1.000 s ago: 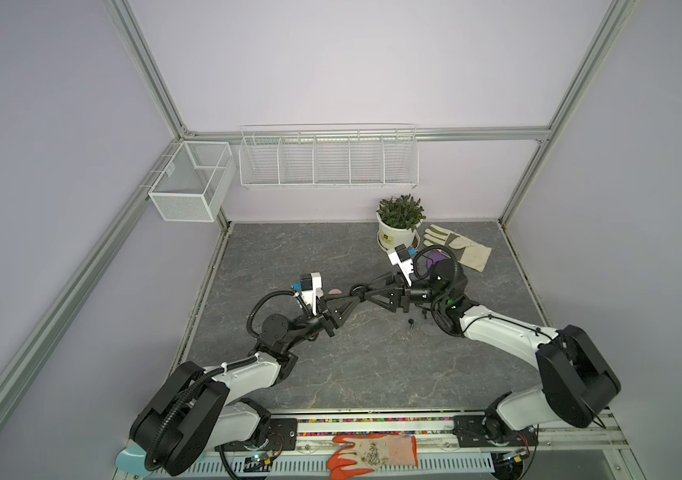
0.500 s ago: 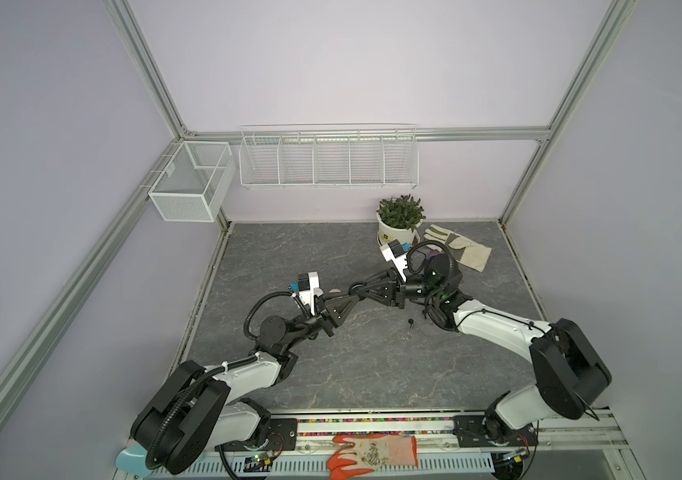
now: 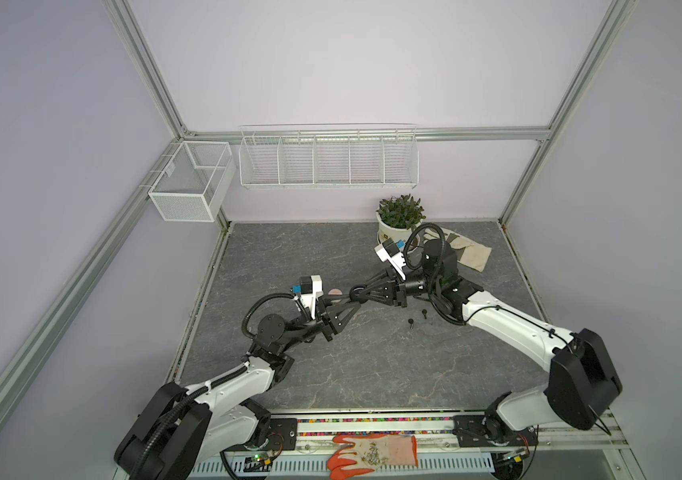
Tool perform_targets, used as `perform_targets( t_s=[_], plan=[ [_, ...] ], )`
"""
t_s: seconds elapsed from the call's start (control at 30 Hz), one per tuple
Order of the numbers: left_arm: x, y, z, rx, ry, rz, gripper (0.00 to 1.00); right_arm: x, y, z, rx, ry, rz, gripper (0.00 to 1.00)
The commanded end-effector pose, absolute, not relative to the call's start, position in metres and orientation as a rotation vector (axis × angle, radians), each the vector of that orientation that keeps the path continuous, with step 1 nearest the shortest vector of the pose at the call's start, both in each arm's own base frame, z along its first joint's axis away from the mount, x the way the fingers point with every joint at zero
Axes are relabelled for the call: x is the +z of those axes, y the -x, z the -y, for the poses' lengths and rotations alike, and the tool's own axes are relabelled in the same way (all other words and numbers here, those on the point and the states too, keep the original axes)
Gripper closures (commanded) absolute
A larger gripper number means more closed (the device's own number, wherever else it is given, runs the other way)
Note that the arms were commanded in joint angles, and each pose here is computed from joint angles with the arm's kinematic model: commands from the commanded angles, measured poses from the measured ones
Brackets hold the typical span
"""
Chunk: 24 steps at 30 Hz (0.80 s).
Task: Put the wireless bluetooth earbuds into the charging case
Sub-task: 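Move the right gripper to the lid of the black case in the left gripper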
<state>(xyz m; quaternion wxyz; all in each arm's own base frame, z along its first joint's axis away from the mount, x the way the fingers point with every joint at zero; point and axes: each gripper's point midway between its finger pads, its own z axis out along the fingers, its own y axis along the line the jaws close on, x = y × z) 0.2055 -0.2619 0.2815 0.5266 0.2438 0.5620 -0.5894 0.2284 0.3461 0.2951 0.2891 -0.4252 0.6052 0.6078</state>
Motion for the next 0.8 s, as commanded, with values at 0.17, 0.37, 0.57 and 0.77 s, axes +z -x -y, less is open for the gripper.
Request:
perform_targets(
  t_s=[0.17,0.37,0.57,0.77],
  plan=[
    [0.289,-0.207,0.262,-1.312,-0.639,-1.365,0.64,0.3,-0.222,-0.344,1.627,1.177,-1.592,0.8],
    [0.287,-0.204,0.265,-1.346,-0.658,-1.353,0.64,0.307,-0.223,-0.345,1.641,1.169,-1.574,0.81],
    [0.29,-0.204,0.267,-1.362,-0.665,-1.325,0.71,0.308,-0.222,-0.347,1.647,1.173,-1.57,0.81],
    [0.294,-0.205,0.266,-1.352,-0.663,-1.308,0.74,0.303,-0.221,-0.349,1.651,1.177,-1.582,0.81]
  ],
)
